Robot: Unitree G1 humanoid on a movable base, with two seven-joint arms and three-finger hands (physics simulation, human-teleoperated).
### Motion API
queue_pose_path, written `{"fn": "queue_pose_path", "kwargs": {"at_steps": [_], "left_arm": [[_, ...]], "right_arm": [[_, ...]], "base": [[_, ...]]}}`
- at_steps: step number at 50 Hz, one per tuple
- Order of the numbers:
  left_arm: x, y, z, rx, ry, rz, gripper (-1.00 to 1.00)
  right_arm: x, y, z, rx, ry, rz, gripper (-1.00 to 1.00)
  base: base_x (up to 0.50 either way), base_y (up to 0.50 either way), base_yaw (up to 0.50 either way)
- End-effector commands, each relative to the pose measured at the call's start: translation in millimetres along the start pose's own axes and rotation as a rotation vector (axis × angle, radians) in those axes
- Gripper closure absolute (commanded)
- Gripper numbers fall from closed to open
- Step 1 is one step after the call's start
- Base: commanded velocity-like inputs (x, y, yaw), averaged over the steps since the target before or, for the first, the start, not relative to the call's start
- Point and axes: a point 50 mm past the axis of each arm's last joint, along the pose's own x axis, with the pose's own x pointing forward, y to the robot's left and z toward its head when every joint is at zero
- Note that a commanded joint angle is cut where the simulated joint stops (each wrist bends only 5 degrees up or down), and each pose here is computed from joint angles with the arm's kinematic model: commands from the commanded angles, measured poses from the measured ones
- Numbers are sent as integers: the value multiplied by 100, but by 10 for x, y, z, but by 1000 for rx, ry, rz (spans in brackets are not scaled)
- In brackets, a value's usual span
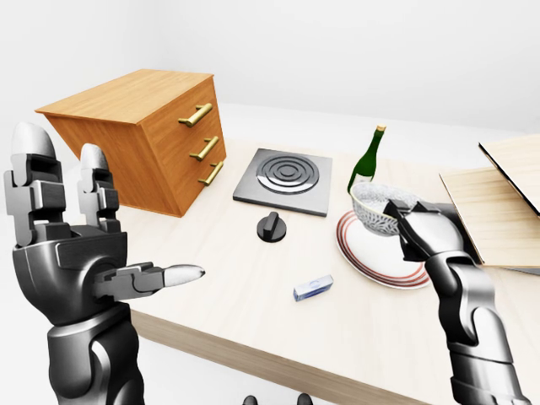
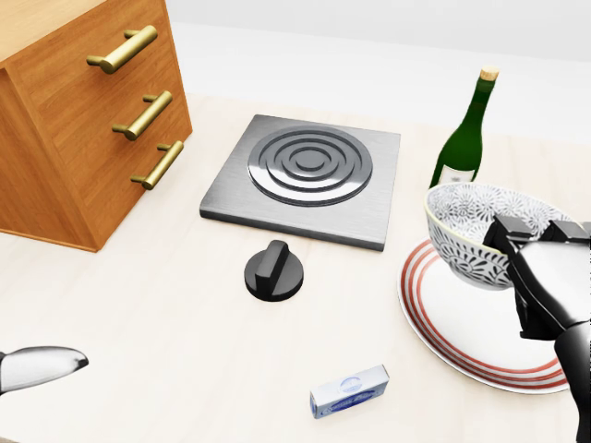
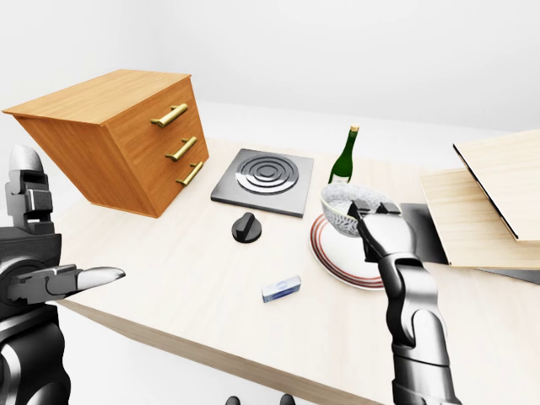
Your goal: Pick up the akita bowl and put it on the plate.
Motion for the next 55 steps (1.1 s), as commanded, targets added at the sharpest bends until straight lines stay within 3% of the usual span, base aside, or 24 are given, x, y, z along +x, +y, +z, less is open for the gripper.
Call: {"fn": "queue_pose_path", "kwargs": {"at_steps": [1, 9, 46, 47, 55], "left_arm": [[-6, 2, -5, 0, 4, 0, -100], [-6, 9, -2, 1, 3, 2, -100], [-13, 2, -18, 3, 12, -4, -100], [-17, 0, -13, 2, 11, -5, -100], [-19, 4, -4, 3, 8, -3, -100]], "right_arm": [[-35, 68, 23, 27, -10, -14, 100], [-69, 228, -14, 31, -3, 19, 100], [-29, 369, -113, 28, 34, 39, 100], [-36, 365, -111, -5, 35, 35, -100], [-43, 285, -114, 21, 43, 27, -100]], "base": [[0, 0, 0], [0, 0, 0], [0, 0, 0], [0, 0, 0], [0, 0, 0]]}}
